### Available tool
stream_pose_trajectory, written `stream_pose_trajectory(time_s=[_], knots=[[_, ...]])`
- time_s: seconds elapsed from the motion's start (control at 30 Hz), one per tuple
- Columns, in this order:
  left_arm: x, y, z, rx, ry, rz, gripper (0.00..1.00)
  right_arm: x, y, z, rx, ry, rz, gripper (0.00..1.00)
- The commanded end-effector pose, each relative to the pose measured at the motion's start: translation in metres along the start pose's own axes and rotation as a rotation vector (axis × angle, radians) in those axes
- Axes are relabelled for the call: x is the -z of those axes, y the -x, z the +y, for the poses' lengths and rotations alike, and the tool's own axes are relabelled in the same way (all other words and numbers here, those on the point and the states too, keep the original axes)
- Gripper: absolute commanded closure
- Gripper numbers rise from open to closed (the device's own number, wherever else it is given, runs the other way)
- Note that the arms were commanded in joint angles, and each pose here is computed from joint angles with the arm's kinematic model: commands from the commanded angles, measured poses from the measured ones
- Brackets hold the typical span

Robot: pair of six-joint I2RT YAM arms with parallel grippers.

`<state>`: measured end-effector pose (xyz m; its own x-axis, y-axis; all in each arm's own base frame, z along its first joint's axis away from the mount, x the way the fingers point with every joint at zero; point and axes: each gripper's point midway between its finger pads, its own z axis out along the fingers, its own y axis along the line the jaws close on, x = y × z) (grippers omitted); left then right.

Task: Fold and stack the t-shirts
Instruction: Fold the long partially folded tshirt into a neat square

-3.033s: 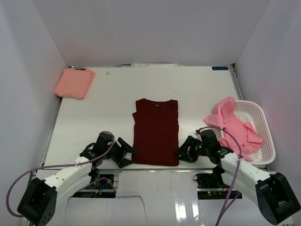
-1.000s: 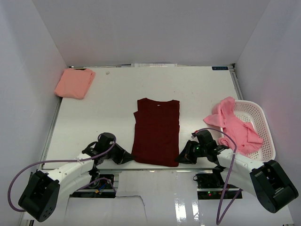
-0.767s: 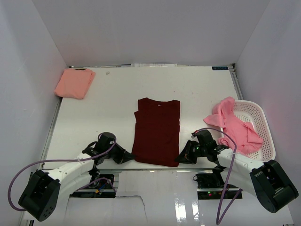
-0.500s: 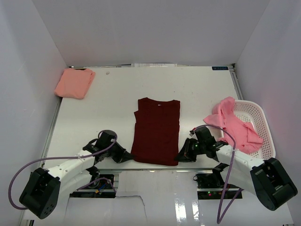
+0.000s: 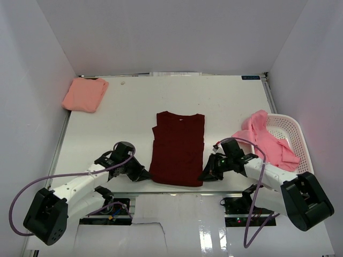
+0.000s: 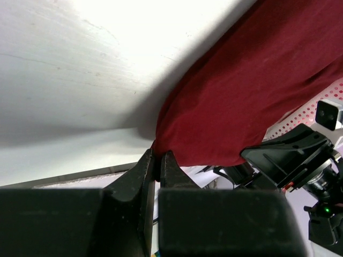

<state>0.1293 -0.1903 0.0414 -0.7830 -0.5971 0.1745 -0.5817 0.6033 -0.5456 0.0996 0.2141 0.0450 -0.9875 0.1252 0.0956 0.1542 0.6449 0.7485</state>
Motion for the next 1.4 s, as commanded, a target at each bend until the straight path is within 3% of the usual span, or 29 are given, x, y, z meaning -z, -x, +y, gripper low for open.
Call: stream_pose_trajectory(time_s=[0.0,0.53,1.03,1.17,1.37], knots=[[0.002,-0.002,0.006,0.023,0.008,0.002,1.0,0.004,0.008,0.005,0.03,0.016,0.018,0.89],[-0.026,0.014,-0.001,0.021,0.016,-0.017,1.0,-0.016,0.054,0.001,0.068,-0.074,0.021,0.89],[-0.013,-0.008,-0.001,-0.004,0.011,0.087,1.0,-0.001,0.011,-0.005,0.023,-0.048,0.052,0.86],[-0.004,-0.002,-0.015,-0.031,-0.008,0.048,1.0,0.002,0.011,-0.003,0.033,-0.062,0.043,0.92],[0.008,0.002,-0.037,-0.057,-0.025,0.026,1.0,0.013,0.023,0.018,0.071,-0.059,0.01,0.92]])
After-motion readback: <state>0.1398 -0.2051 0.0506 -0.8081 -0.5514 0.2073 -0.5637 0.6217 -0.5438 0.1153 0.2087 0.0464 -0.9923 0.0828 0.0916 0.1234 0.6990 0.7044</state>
